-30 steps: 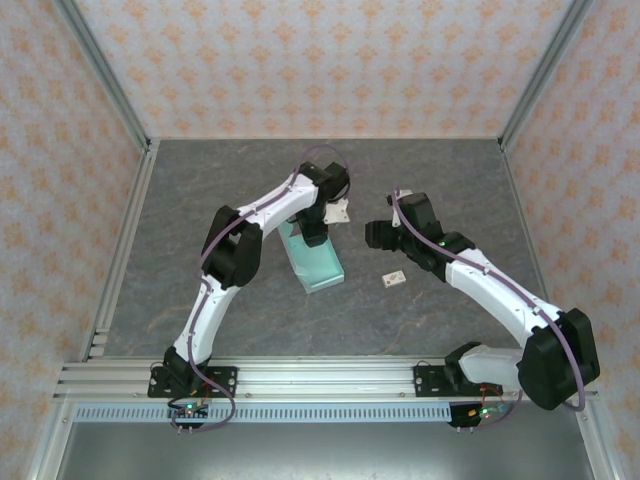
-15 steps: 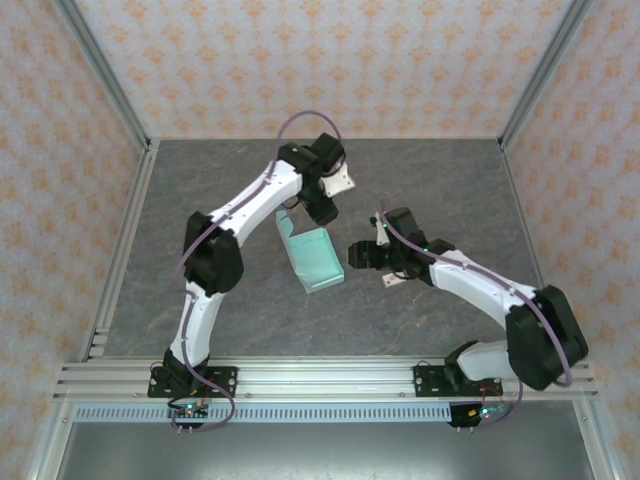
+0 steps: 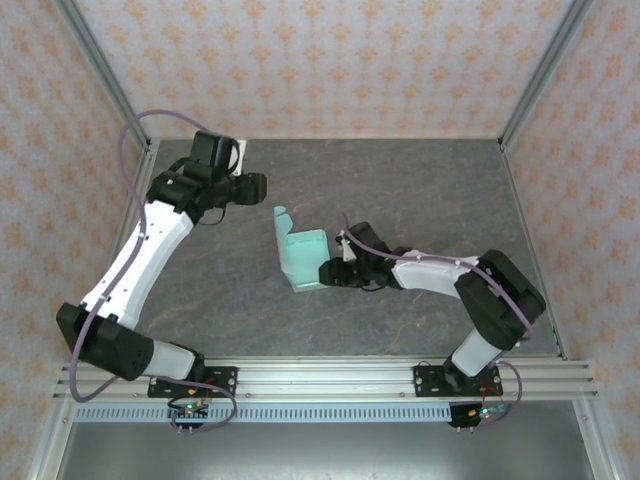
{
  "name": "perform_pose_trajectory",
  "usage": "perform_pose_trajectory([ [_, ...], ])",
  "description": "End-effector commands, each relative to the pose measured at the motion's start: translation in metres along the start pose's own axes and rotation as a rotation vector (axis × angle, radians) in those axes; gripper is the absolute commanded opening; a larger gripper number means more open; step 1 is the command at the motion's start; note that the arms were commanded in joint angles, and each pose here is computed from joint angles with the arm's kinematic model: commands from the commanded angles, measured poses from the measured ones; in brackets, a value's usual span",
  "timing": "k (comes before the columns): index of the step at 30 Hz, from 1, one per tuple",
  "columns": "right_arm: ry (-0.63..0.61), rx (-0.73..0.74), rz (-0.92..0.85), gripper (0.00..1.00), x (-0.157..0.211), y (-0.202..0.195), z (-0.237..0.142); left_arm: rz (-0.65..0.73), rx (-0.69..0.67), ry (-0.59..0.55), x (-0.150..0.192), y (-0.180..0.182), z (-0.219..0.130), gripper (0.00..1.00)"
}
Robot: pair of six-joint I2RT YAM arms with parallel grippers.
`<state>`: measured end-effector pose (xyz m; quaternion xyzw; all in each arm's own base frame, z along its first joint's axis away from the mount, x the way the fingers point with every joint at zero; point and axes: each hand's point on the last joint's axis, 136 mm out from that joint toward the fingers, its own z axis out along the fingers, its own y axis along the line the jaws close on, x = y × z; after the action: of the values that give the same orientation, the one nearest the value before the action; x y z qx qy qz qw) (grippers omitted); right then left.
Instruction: Fold the paper box
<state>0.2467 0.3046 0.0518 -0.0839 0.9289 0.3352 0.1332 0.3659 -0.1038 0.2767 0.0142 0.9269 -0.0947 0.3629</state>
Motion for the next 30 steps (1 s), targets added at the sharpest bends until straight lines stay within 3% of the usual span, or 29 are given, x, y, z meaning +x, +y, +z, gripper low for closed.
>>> perform_pose_trajectory([
  [1,-0.057,-0.078,0.016,0.48,-0.015,0.031,0.009,-0.088,-0.051,-0.017,0.011,0.016,-0.002,0.60],
  [10,-0.046,-0.152,-0.025,0.50,-0.017,0.078,0.047,-0.292,-0.154,-0.057,0.046,0.086,-0.016,0.61],
  [15,-0.016,-0.093,-0.094,0.55,-0.012,0.073,0.047,-0.401,-0.206,-0.124,0.059,0.114,-0.031,0.63],
  [23,-0.088,0.140,-0.328,0.70,-0.061,0.041,0.004,-0.404,-0.193,-0.122,0.065,0.114,-0.034,0.65],
  [30,-0.070,0.217,-0.376,0.72,-0.112,0.033,0.022,-0.393,-0.179,-0.126,0.062,0.112,-0.035,0.65],
])
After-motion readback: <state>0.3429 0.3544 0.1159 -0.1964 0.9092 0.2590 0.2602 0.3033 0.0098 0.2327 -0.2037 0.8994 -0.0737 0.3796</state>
